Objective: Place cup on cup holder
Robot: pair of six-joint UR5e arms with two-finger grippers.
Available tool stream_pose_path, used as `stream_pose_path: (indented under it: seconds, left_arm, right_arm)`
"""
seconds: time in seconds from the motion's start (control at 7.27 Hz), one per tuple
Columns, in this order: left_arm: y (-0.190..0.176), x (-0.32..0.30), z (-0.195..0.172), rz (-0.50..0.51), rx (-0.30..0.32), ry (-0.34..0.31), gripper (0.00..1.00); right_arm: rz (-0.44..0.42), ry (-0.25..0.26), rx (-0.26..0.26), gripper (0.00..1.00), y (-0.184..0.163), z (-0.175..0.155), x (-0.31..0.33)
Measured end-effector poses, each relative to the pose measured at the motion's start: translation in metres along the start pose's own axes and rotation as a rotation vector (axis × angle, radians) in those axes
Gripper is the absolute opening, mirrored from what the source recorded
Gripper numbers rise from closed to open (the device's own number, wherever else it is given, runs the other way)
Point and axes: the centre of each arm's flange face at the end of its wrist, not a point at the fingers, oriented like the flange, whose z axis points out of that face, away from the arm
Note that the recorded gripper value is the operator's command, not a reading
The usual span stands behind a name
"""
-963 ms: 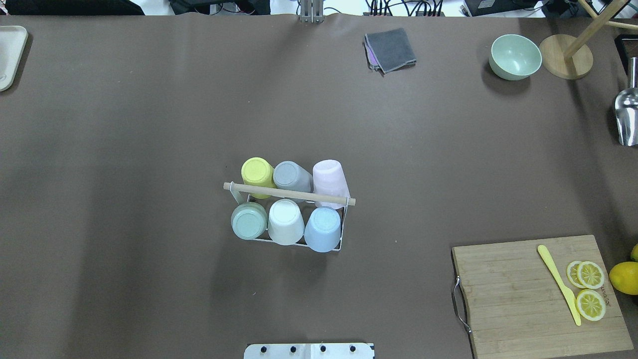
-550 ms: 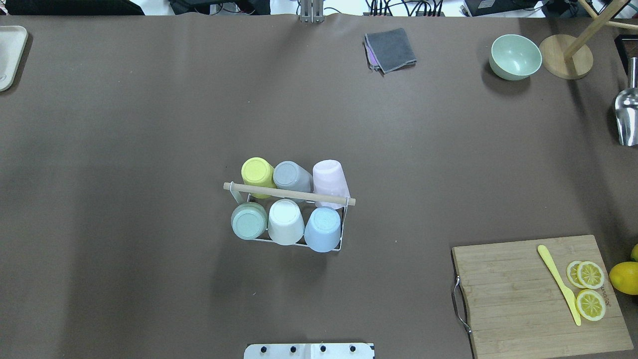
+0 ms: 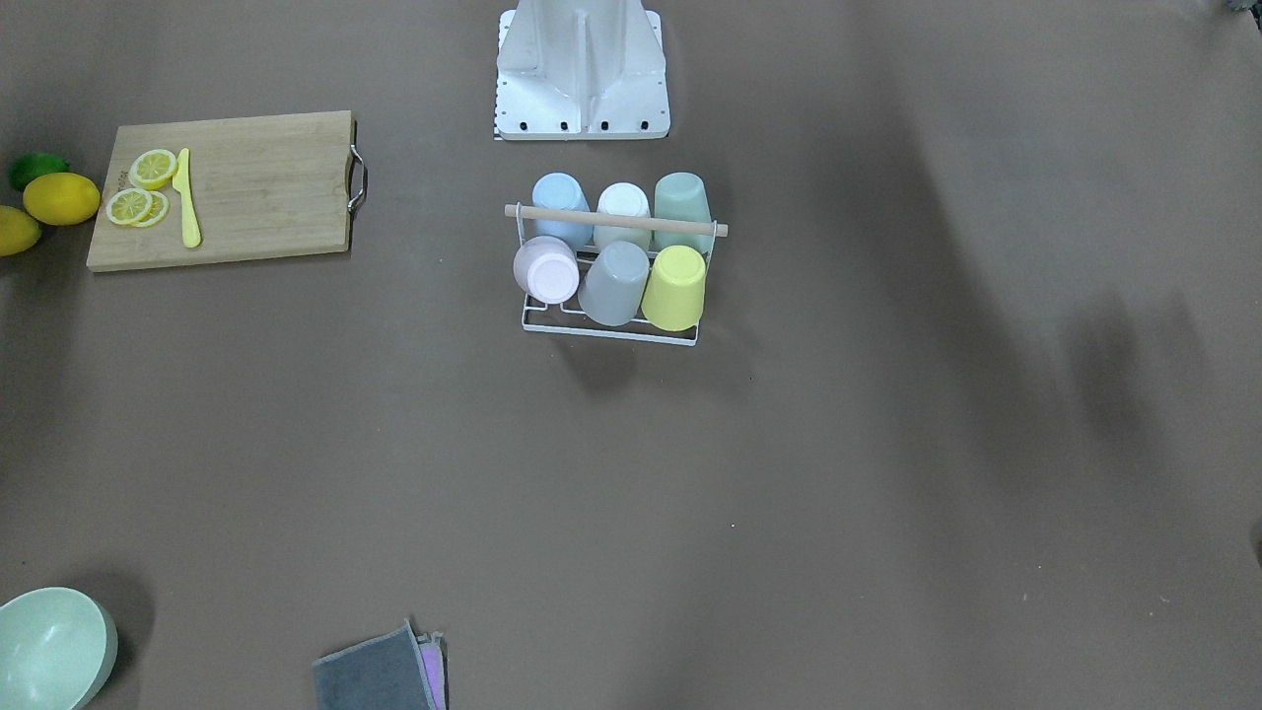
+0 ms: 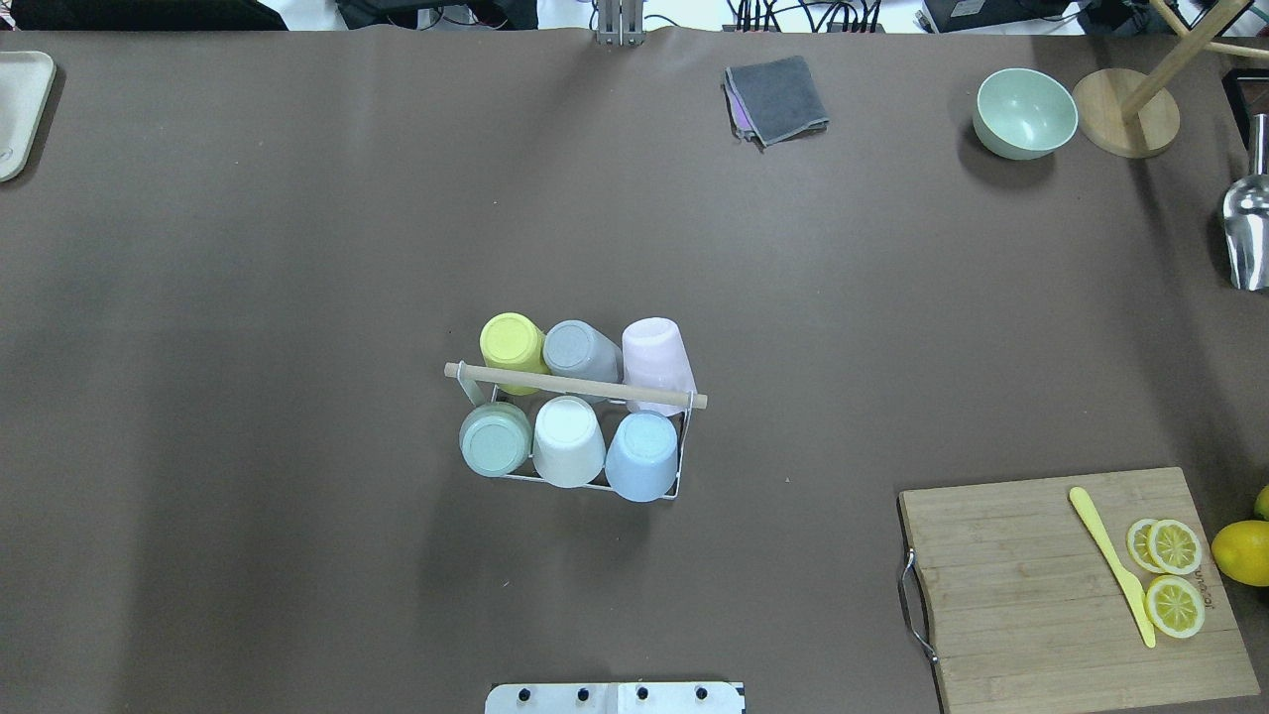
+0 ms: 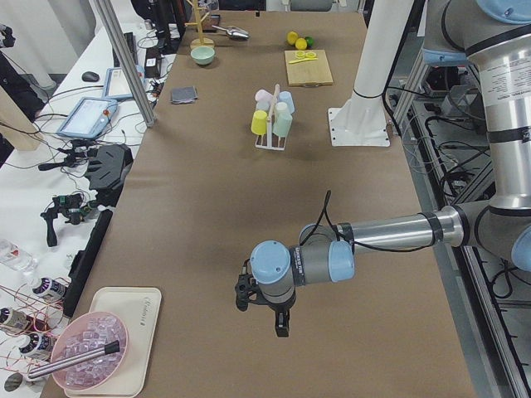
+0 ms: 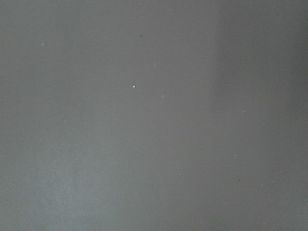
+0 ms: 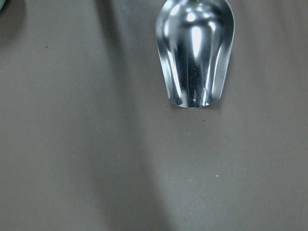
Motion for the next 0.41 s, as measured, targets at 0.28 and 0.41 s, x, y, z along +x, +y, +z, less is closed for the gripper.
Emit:
stream_pose_path:
  seconds: [0.28,0.41]
  left_arm:
    - [-0.0042,0.0052,-0.0022,0.025,0.039,0.033,0.98]
    - [-0.0048,0.0056,-0.002,0.01,0.043,0.038,0.97]
  right_arm:
    - [0.002,-0.002,-0.001,0.99,0.0004,0.0001,0.001]
    - [0.003,-0.002,-0.001,0.99,0.0003,0.0003,0.0014]
